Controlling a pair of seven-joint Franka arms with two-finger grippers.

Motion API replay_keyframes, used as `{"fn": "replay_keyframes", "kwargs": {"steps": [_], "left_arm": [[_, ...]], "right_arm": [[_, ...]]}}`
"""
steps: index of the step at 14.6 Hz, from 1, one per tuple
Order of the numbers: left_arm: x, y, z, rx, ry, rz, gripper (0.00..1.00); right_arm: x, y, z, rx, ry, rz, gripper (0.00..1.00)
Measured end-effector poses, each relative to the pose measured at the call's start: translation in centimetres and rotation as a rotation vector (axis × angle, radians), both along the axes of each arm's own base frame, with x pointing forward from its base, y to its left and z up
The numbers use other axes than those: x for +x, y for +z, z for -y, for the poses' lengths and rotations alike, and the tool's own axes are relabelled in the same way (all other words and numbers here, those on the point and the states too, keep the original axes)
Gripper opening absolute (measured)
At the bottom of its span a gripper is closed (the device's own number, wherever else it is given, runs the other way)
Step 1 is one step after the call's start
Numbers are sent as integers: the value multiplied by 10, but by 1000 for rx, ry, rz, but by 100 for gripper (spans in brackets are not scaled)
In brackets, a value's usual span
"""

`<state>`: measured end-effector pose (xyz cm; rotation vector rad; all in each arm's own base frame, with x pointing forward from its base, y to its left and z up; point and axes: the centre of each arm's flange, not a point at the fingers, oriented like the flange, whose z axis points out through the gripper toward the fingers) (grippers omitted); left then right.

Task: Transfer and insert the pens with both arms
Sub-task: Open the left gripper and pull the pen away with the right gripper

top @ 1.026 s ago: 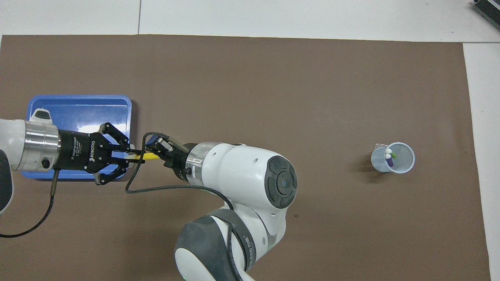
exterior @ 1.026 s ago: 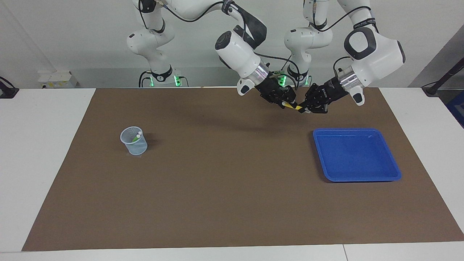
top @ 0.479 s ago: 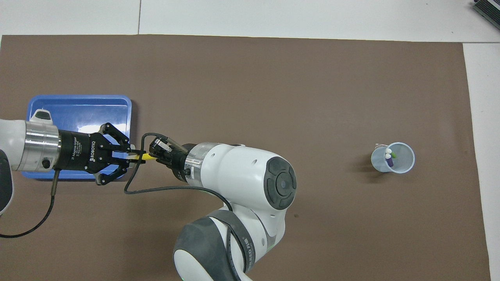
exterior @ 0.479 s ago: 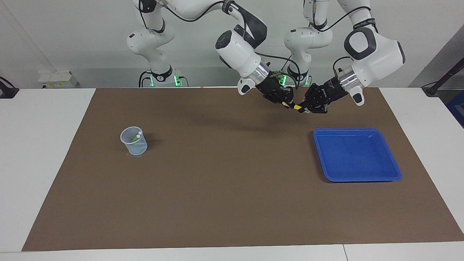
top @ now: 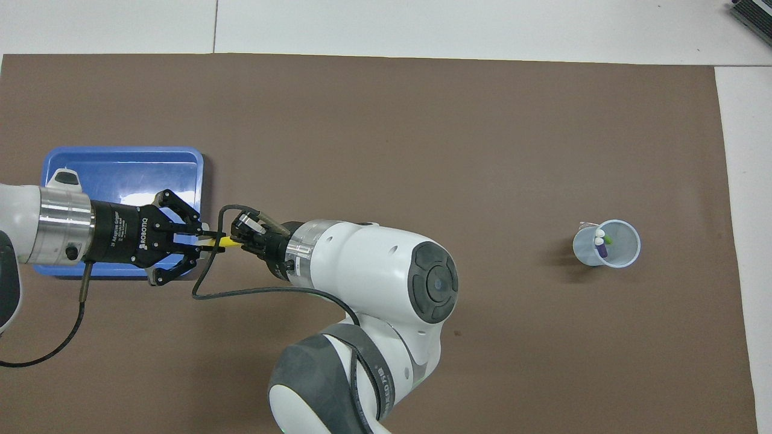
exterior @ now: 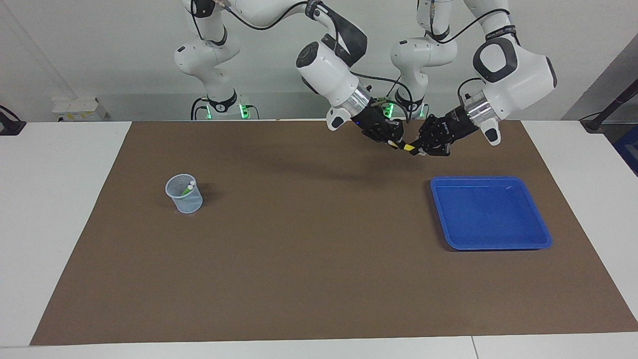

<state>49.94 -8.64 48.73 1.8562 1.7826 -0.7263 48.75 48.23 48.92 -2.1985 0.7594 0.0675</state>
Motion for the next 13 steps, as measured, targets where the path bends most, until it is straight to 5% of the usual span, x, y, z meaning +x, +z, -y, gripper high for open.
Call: {"fn": "replay_keyframes", "kwargs": {"steps": [3, 9, 13], "left_arm": [[-2, -2, 11, 1, -26, 3, 22], [-5, 4, 13, -1, -48, 29, 96], [-6, 4, 13, -3, -160, 111, 100]], "right_arm": [[7, 0, 12, -42, 58, -1, 20], [35, 6, 95, -289, 299, -30, 19], [34, 30, 165, -480, 586, 24, 19]]}}
